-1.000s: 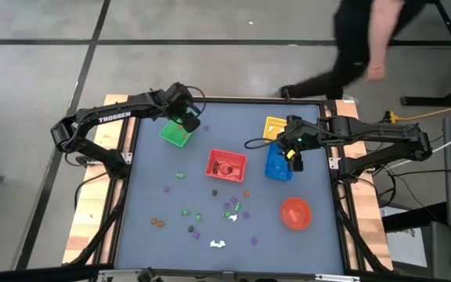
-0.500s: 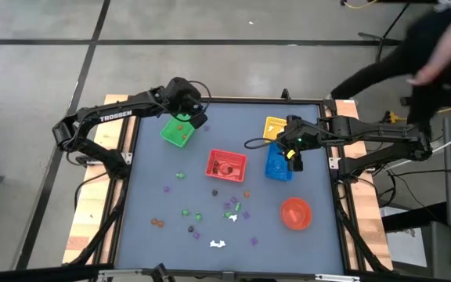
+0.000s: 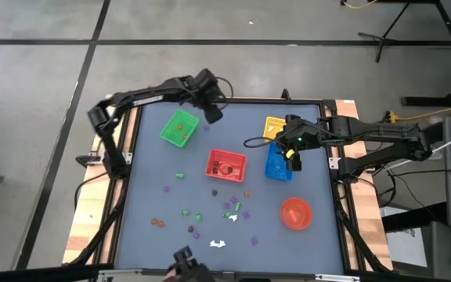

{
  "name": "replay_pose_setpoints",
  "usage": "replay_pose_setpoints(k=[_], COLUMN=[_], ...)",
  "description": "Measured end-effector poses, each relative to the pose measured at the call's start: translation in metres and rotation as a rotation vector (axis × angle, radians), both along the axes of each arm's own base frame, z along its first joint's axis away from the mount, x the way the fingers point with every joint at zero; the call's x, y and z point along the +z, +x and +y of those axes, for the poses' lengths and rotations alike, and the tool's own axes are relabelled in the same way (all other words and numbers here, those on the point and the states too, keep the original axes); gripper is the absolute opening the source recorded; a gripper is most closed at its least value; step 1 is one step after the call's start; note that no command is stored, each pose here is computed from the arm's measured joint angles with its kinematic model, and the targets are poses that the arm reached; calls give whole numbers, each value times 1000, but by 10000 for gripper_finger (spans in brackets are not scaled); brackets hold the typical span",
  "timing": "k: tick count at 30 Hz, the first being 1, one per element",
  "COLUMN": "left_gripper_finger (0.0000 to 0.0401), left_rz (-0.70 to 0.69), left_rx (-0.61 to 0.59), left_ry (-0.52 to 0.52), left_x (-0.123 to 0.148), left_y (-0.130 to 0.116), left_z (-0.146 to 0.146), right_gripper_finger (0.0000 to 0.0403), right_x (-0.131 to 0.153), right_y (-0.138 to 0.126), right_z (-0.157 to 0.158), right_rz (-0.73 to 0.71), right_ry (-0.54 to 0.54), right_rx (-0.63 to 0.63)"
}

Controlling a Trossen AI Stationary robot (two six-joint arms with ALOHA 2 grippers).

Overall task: Sort Halloween decoration
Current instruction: Put the violet spider toy into the blue bin

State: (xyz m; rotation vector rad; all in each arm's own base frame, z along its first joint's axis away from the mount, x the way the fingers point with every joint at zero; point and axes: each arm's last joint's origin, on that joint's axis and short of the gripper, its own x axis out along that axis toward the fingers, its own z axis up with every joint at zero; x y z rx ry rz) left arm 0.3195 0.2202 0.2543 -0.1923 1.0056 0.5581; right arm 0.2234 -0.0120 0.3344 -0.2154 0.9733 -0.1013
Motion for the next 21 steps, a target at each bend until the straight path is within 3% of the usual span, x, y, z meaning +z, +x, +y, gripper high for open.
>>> replay_pose_setpoints(k=[10,21], left_gripper_finger=[190,190], left_rz=[253,319], left_rx=[-16,-141], left_ry=[-149,-145], left_x=[-61,-73], left_y=[6,13], left_z=[20,12], right_gripper_finger=[237,237], right_x=[0,0], right_y=[0,0], right_z=[0,0], right_rz=[-1,-2], right_ry=[0,1], right_rx=[0,-2])
